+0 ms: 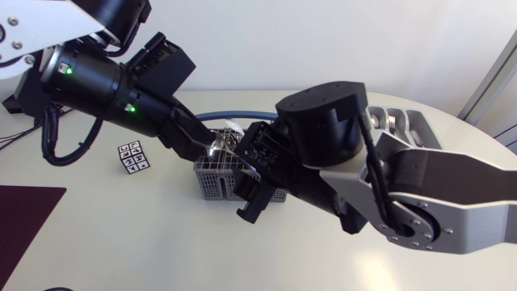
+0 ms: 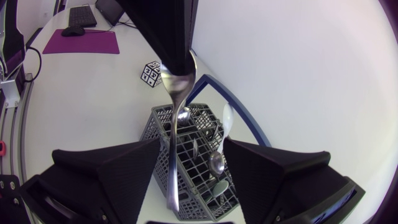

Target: Transfer all utensils from the basket to the drawer tray.

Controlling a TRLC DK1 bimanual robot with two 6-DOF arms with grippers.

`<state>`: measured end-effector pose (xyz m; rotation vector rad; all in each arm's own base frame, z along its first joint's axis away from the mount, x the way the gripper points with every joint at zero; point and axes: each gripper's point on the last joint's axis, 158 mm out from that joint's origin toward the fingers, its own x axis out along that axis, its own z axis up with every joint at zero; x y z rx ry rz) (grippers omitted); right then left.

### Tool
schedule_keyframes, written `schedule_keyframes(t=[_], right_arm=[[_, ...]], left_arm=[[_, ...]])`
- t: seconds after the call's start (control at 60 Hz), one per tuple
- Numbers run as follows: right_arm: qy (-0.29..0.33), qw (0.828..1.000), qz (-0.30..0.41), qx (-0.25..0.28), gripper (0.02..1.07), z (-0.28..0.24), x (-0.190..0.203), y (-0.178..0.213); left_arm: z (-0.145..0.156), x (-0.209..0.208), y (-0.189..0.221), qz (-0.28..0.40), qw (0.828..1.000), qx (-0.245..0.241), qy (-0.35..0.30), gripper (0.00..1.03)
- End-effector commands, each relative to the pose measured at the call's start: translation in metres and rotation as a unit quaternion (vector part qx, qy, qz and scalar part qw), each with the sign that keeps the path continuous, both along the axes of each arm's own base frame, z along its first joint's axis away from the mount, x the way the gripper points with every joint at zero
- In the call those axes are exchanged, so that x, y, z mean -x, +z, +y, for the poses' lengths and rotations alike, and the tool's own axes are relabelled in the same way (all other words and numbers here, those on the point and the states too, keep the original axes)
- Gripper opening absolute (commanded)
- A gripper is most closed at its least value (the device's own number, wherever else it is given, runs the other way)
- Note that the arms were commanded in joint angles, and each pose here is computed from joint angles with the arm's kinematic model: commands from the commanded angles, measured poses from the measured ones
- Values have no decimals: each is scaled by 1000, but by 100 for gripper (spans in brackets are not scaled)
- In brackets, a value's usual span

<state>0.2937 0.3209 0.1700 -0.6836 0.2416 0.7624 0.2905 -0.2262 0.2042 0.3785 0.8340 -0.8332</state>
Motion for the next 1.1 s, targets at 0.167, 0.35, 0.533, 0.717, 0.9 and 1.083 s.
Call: schedule_keyframes(t=[0.167, 0.35, 0.533, 0.717, 0.9, 1.083], right_arm=[[1, 1000, -20, 2, 51, 9, -8, 0], [0, 1000, -23, 2, 42, 9, -9, -1], [-2, 999, -32, 6, 25, 8, -11, 1], [-1, 1000, -29, 11, 11, 7, -9, -1], [3, 999, -25, 21, 7, 5, -7, -4], [14, 999, -12, 29, 7, 4, -1, -9]], left_arm=[[-8, 2, 7, 38, 999, 23, 19, 3], [-6, 5, 4, 50, 998, 26, 21, 3], [-4, 4, -2, 59, 998, 24, 24, 3], [-3, 2, -7, 68, 997, 24, 29, 3], [-4, 4, -10, 76, 996, 25, 32, 17], [-6, 0, 0, 69, 996, 39, 39, 55]])
